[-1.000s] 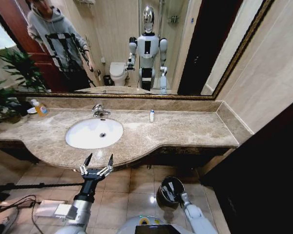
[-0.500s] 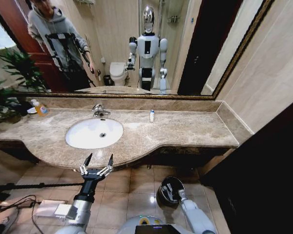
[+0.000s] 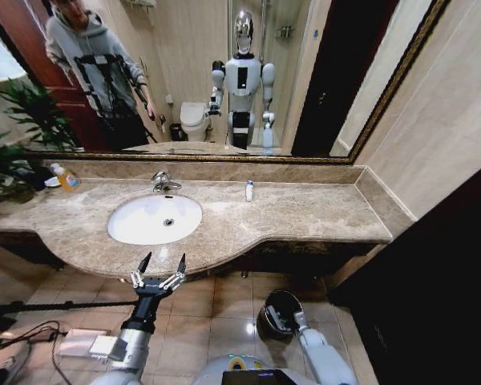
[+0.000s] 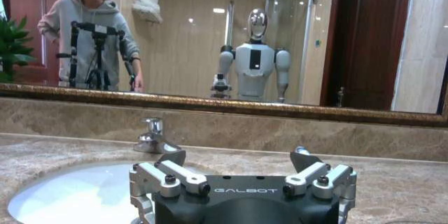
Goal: Pick up the trash from the sink and place it in the trash bin.
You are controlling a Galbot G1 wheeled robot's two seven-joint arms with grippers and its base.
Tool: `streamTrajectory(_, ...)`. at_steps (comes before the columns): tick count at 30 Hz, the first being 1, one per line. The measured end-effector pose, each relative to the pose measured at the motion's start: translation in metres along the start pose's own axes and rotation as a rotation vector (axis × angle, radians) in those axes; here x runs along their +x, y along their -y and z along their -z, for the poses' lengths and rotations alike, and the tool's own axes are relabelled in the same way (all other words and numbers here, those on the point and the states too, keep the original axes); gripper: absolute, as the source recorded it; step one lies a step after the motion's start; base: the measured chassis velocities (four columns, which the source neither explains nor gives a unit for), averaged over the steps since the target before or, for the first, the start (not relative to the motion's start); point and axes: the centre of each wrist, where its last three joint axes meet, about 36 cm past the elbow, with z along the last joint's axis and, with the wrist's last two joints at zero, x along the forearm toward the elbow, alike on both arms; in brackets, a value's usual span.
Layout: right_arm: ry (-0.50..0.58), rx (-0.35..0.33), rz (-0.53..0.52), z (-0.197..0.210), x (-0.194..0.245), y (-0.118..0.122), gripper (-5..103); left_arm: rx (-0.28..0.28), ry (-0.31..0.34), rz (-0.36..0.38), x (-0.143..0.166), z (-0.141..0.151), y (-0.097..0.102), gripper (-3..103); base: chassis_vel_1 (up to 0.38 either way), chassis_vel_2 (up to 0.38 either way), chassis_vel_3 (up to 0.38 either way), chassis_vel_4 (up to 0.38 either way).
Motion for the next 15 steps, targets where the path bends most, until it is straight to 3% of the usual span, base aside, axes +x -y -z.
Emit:
streamTrajectory(2, 0.012, -0.001, -0.003, -0.002, 0.004, 0.0, 90, 0.0, 0.0, 0.0, 0.0, 0.0, 0.0, 100, 0.0, 0.0, 0.0, 0.0)
streamTrajectory(6, 0.049, 0.004, -0.012, -0.003, 0.017, 0.002, 99, 0.0, 0.0, 0.0, 0.0, 0.0, 0.0, 100, 0.0, 0.0, 0.0, 0.0)
streamTrajectory(15, 0.121, -0.012, -0.029, -0.018, 0.065, 0.005, 100, 0.0, 0.0, 0.0, 0.0, 0.0, 0.0, 100, 0.0, 0.0, 0.0, 0.0)
